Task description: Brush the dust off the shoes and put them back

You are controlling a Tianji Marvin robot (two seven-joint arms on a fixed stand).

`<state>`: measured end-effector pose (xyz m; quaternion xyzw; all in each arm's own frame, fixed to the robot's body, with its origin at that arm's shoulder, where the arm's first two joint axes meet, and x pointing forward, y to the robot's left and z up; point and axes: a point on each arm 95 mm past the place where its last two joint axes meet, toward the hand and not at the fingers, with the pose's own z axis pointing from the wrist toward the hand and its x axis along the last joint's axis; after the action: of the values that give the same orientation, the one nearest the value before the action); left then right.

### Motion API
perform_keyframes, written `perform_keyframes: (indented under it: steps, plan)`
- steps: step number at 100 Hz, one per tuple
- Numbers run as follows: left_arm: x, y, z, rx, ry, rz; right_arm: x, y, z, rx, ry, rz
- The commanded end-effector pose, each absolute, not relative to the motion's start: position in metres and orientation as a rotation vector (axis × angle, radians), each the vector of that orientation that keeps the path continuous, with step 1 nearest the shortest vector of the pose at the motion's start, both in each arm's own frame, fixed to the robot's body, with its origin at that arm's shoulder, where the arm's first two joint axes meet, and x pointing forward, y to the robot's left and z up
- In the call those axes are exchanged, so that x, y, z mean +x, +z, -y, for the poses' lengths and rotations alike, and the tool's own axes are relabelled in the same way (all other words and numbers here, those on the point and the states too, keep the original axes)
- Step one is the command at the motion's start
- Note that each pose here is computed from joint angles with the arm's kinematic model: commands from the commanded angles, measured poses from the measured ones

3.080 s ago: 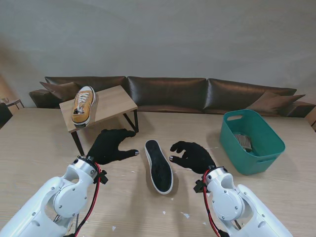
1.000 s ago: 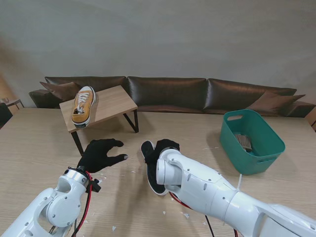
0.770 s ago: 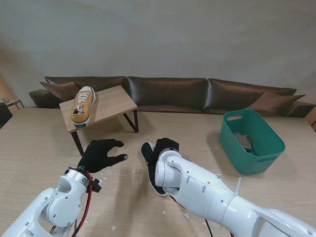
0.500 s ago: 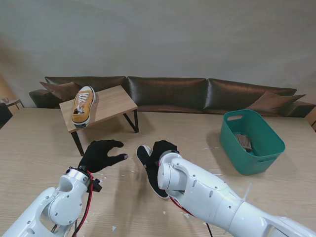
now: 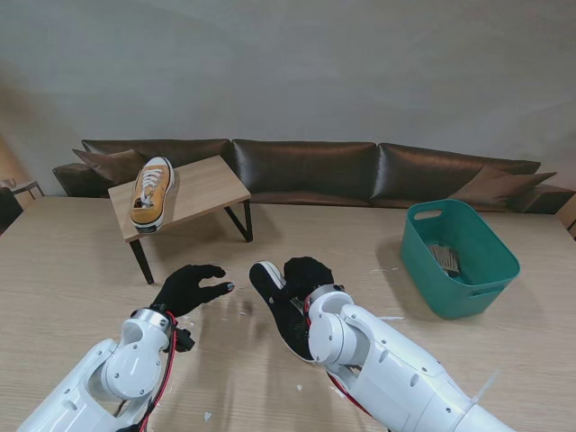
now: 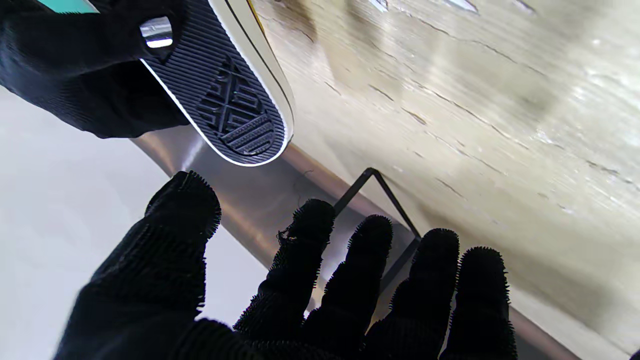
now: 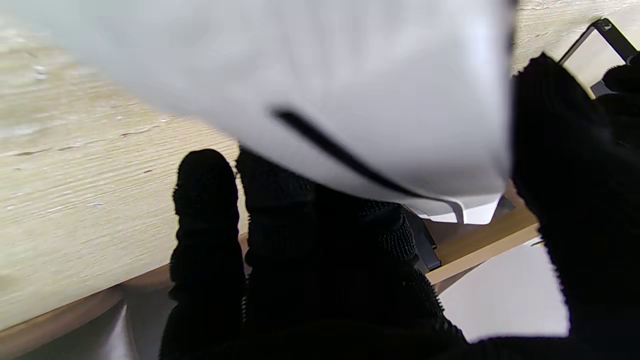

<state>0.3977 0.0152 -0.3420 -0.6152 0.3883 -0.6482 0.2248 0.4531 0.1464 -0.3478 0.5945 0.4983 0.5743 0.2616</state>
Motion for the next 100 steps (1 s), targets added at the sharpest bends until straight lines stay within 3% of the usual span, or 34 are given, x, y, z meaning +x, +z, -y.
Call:
perform_keyframes:
  steps: [1,100]
  plan:
    - [0.4,-0.341,-0.009,-1.709,-1.785,-1.104,0.45,-0.35,-0.143,1.619,1.556,-1.357]
    - [0.438,-0.343,0.019,-2.135,-1.993,-1.075,0.423,-0.311,-0.128,1.83,1.999,-1.038]
